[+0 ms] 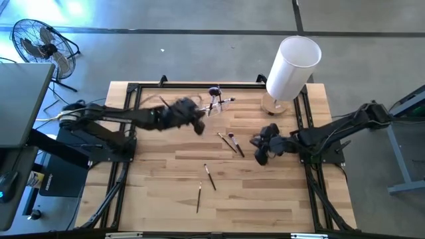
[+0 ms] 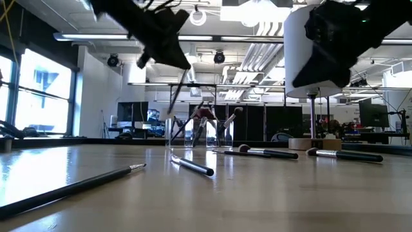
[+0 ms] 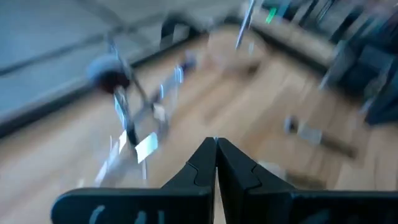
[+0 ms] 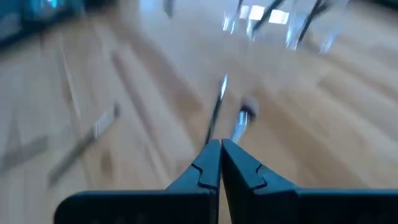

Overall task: Put items in baskets/containers
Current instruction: Put the black eyeshadow brush into the transparent organizer

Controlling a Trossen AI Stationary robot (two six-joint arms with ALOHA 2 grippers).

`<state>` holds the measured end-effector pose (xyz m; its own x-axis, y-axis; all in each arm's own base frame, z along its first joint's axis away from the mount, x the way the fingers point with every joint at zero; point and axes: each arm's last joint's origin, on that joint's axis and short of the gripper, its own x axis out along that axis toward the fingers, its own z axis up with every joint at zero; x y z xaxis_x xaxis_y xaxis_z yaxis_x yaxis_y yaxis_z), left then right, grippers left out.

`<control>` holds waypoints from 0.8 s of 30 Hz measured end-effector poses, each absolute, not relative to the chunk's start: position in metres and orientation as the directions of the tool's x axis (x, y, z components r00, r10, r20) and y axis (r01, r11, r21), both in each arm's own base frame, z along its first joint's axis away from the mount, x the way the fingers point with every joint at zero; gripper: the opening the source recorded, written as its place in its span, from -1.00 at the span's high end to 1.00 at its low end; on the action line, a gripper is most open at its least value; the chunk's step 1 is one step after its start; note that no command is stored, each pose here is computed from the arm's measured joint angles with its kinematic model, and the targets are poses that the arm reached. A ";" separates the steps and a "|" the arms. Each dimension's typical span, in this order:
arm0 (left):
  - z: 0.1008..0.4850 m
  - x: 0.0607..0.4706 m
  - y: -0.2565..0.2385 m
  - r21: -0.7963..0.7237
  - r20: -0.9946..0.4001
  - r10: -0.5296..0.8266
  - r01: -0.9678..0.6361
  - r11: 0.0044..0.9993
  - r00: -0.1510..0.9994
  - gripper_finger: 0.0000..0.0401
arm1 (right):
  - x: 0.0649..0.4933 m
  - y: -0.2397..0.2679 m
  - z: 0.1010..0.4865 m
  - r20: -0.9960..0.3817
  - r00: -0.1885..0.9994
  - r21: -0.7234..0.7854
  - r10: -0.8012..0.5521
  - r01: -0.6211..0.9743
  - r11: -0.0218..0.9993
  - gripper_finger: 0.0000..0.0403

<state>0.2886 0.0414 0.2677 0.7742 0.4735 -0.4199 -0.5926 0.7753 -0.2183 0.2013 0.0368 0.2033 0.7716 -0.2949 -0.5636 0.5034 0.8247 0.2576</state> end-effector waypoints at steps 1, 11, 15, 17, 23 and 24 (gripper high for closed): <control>0.265 0.286 0.054 -0.239 -0.366 0.469 -0.568 0.787 0.804 1.00 | 0.203 0.033 0.204 -0.532 0.785 0.276 -0.317 0.515 0.812 0.98; 0.240 0.246 0.144 -0.131 -0.039 0.421 -0.422 0.897 0.906 1.00 | 0.214 -0.012 0.216 -0.351 0.759 0.333 -0.549 0.649 0.684 0.99; 0.227 0.238 0.168 -0.144 -0.079 0.398 -0.406 0.902 0.914 1.00 | 0.214 -0.025 0.219 -0.322 0.739 0.359 -0.592 0.673 0.646 1.00; 0.217 0.239 0.174 -0.158 -0.114 0.371 -0.385 0.909 0.922 1.00 | 0.214 -0.029 0.220 -0.317 0.730 0.363 -0.605 0.683 0.634 0.99; 0.203 0.243 0.176 -0.184 -0.174 0.349 -0.378 0.907 0.921 0.94 | 0.213 -0.038 0.221 -0.313 0.725 0.382 -0.613 0.687 0.618 0.98; 0.203 0.243 0.176 -0.184 -0.173 0.345 -0.374 0.909 0.923 0.91 | 0.213 -0.039 0.220 -0.317 0.728 0.384 -0.608 0.685 0.620 0.98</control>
<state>0.2426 0.1756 0.2034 0.9226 0.3447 -0.1732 -0.3742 0.9089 -0.1842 0.2132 -0.0388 0.2203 0.7278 -0.6082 -0.3168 0.6848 0.6196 0.3836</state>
